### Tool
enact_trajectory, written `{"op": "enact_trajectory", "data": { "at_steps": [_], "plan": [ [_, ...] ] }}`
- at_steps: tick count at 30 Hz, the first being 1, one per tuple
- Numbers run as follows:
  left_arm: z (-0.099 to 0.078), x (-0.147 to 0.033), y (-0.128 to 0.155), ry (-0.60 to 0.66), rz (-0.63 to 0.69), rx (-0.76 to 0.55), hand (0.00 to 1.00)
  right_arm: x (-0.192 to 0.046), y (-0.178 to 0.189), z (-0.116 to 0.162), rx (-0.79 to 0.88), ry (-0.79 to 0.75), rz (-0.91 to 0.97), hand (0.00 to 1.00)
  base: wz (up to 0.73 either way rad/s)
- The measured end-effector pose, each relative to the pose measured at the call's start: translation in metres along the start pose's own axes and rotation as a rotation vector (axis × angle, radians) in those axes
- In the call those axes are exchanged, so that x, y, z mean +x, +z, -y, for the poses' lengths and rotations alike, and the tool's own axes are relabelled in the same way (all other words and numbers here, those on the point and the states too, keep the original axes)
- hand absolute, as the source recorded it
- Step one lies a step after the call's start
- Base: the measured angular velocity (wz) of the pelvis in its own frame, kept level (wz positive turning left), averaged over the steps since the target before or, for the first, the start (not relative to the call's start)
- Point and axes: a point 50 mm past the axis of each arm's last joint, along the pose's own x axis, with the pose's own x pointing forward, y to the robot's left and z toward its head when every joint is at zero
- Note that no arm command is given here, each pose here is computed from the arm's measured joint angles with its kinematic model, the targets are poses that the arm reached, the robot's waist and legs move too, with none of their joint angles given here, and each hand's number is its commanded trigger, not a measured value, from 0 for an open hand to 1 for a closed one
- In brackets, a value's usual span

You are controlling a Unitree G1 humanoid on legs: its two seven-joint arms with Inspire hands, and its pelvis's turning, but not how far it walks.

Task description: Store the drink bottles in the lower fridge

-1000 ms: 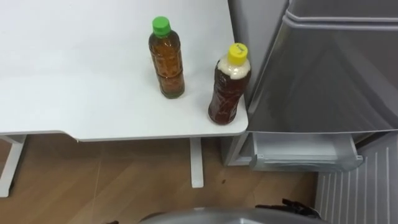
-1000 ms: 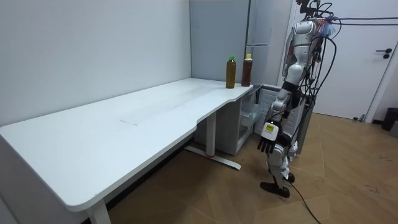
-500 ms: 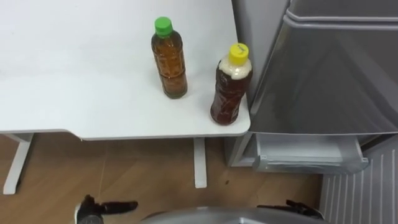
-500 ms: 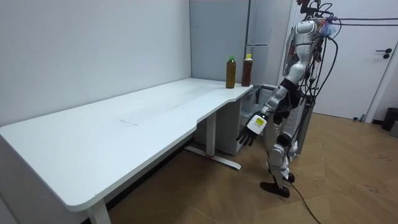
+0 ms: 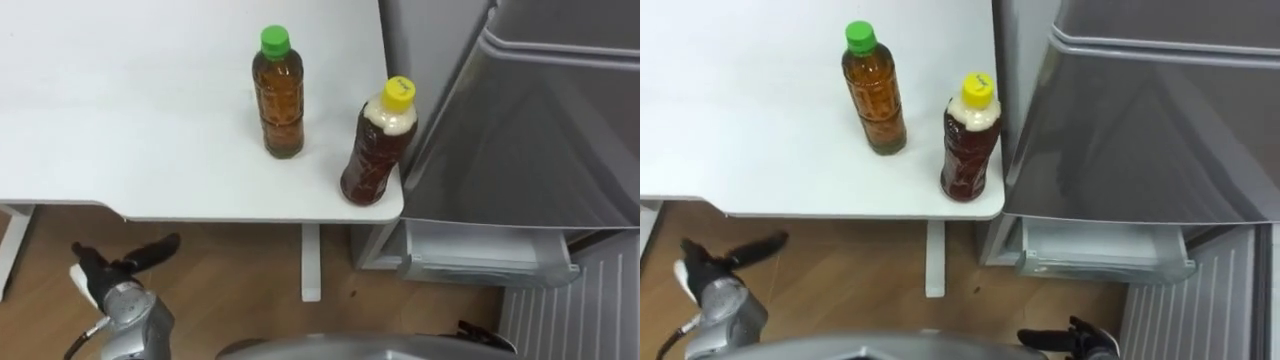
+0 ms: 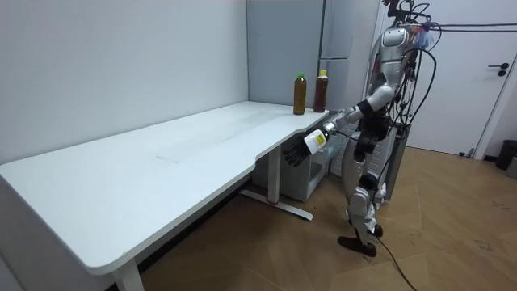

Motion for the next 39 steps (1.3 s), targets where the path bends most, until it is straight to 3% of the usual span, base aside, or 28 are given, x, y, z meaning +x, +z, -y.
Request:
{"op": "enact_trajectory", "data": {
  "at_steps": [14, 23, 27, 28, 31, 35, 39],
  "plan": [
    [0.008, -0.011, 0.017, 0.109, 0.119, 0.090, 0.00, 0.000, 0.000, 0.001, 0.020, -0.013, 0.013, 0.00, 0.09],
    [0.000, -0.017, 0.038, 0.151, 0.277, 0.165, 0.00, 0.000, 0.001, 0.001, 0.020, -0.012, 0.017, 0.00, 0.06],
    [0.003, -0.026, 0.080, 0.163, 0.443, 0.025, 0.00, 0.000, 0.000, 0.003, 0.019, -0.017, 0.012, 0.00, 0.10],
    [0.006, -0.033, 0.101, 0.140, 0.534, -0.065, 0.00, -0.001, 0.000, 0.004, 0.014, -0.017, 0.009, 0.00, 0.00],
    [0.013, -0.046, 0.131, 0.084, 0.700, -0.153, 0.00, -0.001, -0.001, 0.008, 0.002, -0.022, 0.002, 0.00, -0.07],
    [0.014, -0.045, 0.120, 0.044, 0.699, -0.070, 0.00, -0.002, -0.002, 0.012, 0.034, -0.033, -0.001, 0.00, -0.04],
    [0.011, -0.040, 0.081, -0.012, 0.543, 0.064, 0.00, -0.002, -0.006, 0.012, 0.076, -0.036, -0.031, 0.00, 0.00]
  ]
}}
